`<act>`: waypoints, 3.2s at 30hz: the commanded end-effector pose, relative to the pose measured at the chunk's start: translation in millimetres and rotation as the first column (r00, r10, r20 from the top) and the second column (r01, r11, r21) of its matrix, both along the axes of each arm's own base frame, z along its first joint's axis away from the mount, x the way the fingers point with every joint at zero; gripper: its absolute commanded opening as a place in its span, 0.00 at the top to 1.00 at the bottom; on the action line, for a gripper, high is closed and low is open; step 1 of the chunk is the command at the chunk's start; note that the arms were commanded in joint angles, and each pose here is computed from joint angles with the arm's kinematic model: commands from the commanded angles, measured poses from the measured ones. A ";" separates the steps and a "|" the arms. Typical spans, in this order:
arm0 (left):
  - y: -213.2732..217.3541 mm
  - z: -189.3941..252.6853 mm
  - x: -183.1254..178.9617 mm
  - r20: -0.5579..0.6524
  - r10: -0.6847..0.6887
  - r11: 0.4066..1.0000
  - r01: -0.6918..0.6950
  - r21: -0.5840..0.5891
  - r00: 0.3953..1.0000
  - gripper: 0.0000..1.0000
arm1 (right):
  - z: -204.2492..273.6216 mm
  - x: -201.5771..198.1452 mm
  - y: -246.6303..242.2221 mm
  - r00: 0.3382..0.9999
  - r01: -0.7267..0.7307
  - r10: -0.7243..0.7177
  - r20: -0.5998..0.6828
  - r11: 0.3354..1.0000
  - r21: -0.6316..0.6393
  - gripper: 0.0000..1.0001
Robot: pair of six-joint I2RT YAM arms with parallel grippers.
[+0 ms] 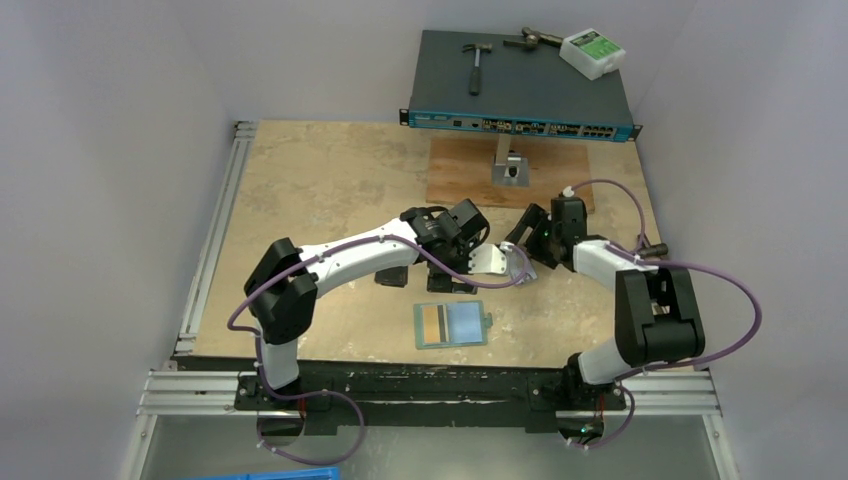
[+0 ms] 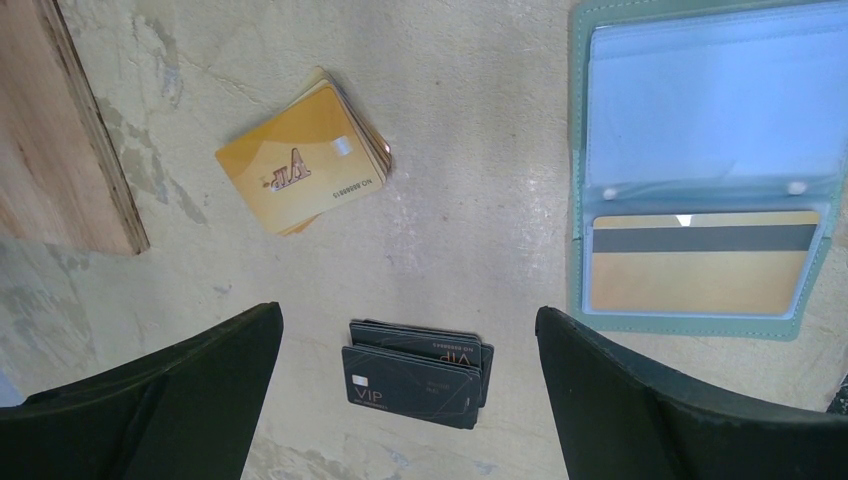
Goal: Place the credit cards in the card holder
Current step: Pick up the credit card from the center of the board.
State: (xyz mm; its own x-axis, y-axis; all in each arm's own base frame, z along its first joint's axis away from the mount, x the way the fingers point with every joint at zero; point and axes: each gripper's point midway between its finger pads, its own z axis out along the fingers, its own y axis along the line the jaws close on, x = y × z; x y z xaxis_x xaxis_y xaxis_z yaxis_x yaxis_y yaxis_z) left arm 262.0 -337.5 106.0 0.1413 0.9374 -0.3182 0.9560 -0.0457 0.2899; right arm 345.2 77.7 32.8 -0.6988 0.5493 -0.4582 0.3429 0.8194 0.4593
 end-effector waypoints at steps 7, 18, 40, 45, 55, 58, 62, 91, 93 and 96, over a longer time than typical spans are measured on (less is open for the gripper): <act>0.7 19.4 5.0 0.042 0.007 0.999 -0.005 -0.051 0.999 0.00 | -19.2 -53.9 34.3 0.995 -0.026 0.033 -0.091 0.997 0.072 0.18; -2.2 21.3 6.3 0.044 0.010 0.998 -0.007 -0.065 0.999 0.00 | -6.1 -72.7 47.1 0.996 -0.032 0.041 -0.085 0.994 0.103 0.16; -54.0 29.5 37.2 0.155 0.070 0.970 -0.031 -0.242 0.985 0.00 | -10.0 -95.6 19.2 0.990 0.004 0.008 -0.139 0.997 0.082 0.26; -71.7 24.1 38.4 0.162 0.043 0.953 0.008 -0.303 0.986 0.00 | -7.6 -92.8 11.5 0.992 0.010 -0.005 -0.127 0.999 0.035 0.30; -115.3 -3.3 24.5 0.271 -0.157 0.894 0.253 -0.370 0.950 0.00 | 7.9 -77.2 27.9 0.998 0.003 0.006 -0.068 0.990 0.142 0.32; -119.9 -10.9 17.1 0.249 -0.198 0.884 0.282 -0.374 0.948 0.00 | 4.7 -74.5 30.7 0.997 0.001 0.011 -0.071 0.988 0.157 0.32; -127.3 -14.2 14.4 0.252 -0.219 0.869 0.305 -0.390 0.943 0.00 | 3.1 -69.6 28.8 0.997 0.016 -0.005 -0.071 0.988 0.156 0.34; -145.5 -40.3 15.6 0.306 -0.299 0.843 0.400 -0.360 0.904 0.00 | -22.0 -87.9 26.6 0.990 0.064 -0.025 -0.137 0.957 0.283 0.39; -146.3 -42.5 16.7 0.317 -0.304 0.845 0.408 -0.347 0.899 0.00 | -23.4 -92.0 26.5 0.990 0.067 -0.028 -0.140 0.956 0.286 0.39; -147.9 -46.3 17.8 0.330 -0.312 0.847 0.418 -0.328 0.891 0.00 | -24.5 -95.9 25.5 0.989 0.075 -0.036 -0.140 0.956 0.284 0.39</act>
State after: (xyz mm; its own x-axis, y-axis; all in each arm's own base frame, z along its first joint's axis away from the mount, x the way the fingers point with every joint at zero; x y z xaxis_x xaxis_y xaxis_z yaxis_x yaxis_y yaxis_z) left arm 279.0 -475.5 62.5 0.5327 0.6313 -0.5636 0.8093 -0.1852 0.5575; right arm 277.1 106.6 30.5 -0.6905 0.6806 -0.2449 0.3870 0.6336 0.6700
